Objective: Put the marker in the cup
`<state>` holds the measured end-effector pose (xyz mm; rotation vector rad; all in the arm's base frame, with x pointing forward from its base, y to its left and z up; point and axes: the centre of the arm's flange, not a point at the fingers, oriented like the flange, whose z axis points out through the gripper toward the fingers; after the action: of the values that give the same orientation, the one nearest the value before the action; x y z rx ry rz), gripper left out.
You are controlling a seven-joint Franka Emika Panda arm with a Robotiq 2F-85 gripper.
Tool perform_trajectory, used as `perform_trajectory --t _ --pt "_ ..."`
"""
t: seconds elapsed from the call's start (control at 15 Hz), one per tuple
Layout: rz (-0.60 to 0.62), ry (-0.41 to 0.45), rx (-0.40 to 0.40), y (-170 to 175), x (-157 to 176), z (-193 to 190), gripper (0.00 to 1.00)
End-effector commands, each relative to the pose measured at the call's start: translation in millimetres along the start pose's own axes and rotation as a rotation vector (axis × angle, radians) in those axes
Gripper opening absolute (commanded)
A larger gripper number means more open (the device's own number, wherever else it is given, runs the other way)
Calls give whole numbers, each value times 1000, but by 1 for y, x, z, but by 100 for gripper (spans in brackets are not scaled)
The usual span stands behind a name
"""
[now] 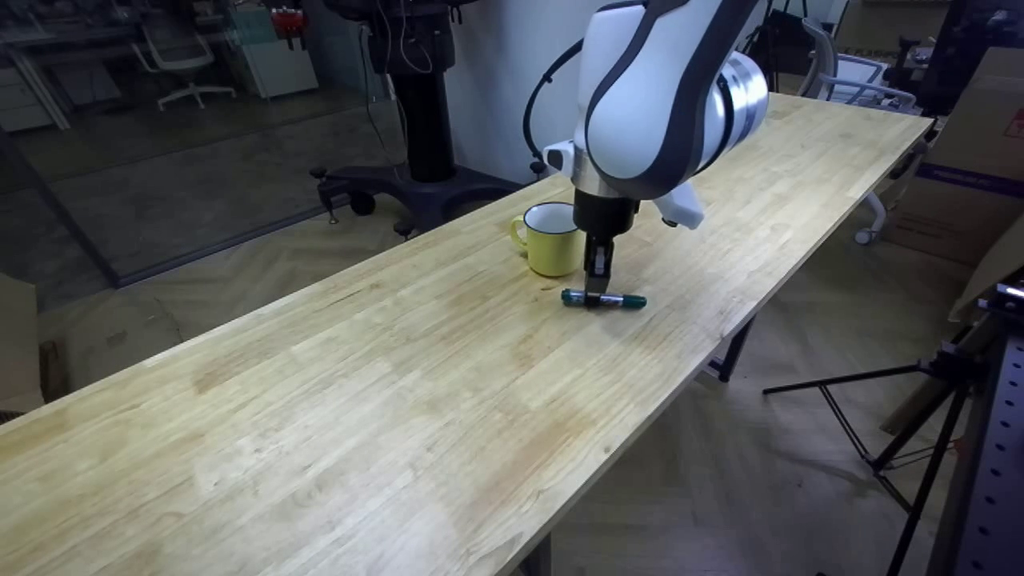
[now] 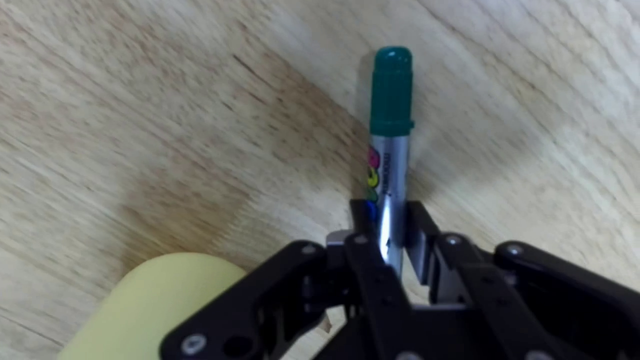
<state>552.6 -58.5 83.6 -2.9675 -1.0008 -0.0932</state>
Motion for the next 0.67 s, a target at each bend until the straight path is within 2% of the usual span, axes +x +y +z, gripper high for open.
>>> perform_trajectory --t 0.0,0.13,0.4,0.6 --pt "13 32 2 0 7 -23 5" --pt "9 38 20 -2 13 -38 5" --pt "40 45 -19 2 22 -83 5" --pt "87 30 -13 9 21 -120 5"
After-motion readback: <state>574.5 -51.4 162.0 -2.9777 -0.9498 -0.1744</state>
